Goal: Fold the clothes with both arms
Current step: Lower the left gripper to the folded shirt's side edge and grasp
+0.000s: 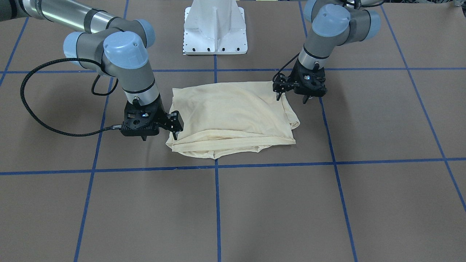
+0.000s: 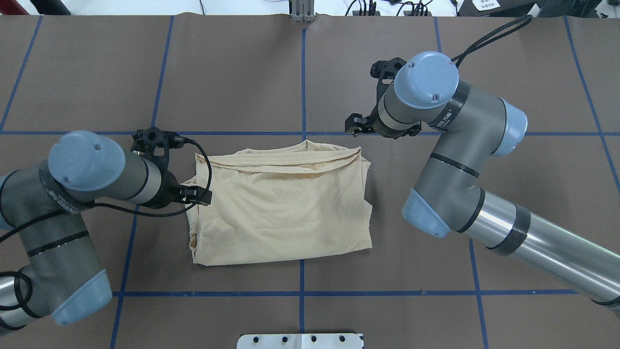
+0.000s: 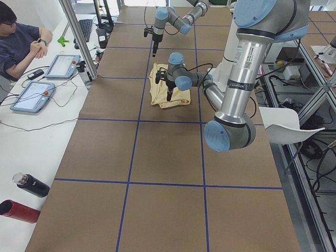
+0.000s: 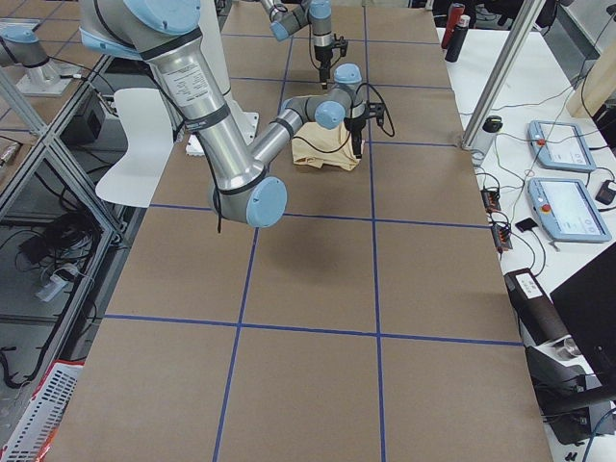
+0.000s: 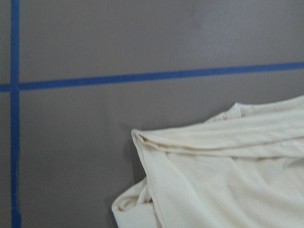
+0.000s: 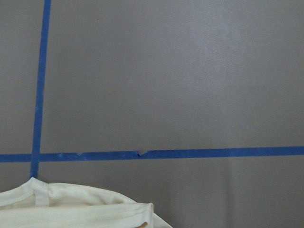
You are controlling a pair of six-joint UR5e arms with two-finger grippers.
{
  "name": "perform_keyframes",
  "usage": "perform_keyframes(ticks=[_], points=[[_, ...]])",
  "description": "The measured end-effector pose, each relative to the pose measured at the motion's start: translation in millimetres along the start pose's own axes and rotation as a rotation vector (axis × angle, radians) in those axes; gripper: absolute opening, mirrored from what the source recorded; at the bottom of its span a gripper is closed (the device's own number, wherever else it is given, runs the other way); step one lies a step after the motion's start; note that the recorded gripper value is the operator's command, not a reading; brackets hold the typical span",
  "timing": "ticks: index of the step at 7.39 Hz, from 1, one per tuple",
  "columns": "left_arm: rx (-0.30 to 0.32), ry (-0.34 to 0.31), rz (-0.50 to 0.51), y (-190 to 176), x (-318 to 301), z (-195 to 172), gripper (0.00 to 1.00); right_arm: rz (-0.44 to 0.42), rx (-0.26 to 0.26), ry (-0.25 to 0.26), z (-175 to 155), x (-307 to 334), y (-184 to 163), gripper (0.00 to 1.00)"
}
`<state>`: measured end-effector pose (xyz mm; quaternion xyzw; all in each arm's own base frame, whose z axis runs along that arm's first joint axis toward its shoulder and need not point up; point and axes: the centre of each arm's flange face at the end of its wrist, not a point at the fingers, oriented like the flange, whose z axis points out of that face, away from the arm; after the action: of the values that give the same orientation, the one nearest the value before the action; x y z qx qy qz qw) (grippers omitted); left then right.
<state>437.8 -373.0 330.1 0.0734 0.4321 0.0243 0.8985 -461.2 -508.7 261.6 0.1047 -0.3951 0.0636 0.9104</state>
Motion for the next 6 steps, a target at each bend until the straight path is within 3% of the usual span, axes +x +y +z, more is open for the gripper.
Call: perform_keyframes(ticks=[2, 5, 6], points=[[-0.034, -0.019, 0.008, 50, 11, 28, 0.82, -0.001, 0.0, -0.001, -1, 2, 0, 1.0], [-0.049, -0.015, 0.006, 71, 19, 37, 0.3, -0.001, 0.001, -0.002, -2, 2, -1, 1.0], [-0.051, -0.013, 0.006, 72, 20, 37, 0.17, -0.001, 0.001, -0.002, -2, 2, -1, 1.0]])
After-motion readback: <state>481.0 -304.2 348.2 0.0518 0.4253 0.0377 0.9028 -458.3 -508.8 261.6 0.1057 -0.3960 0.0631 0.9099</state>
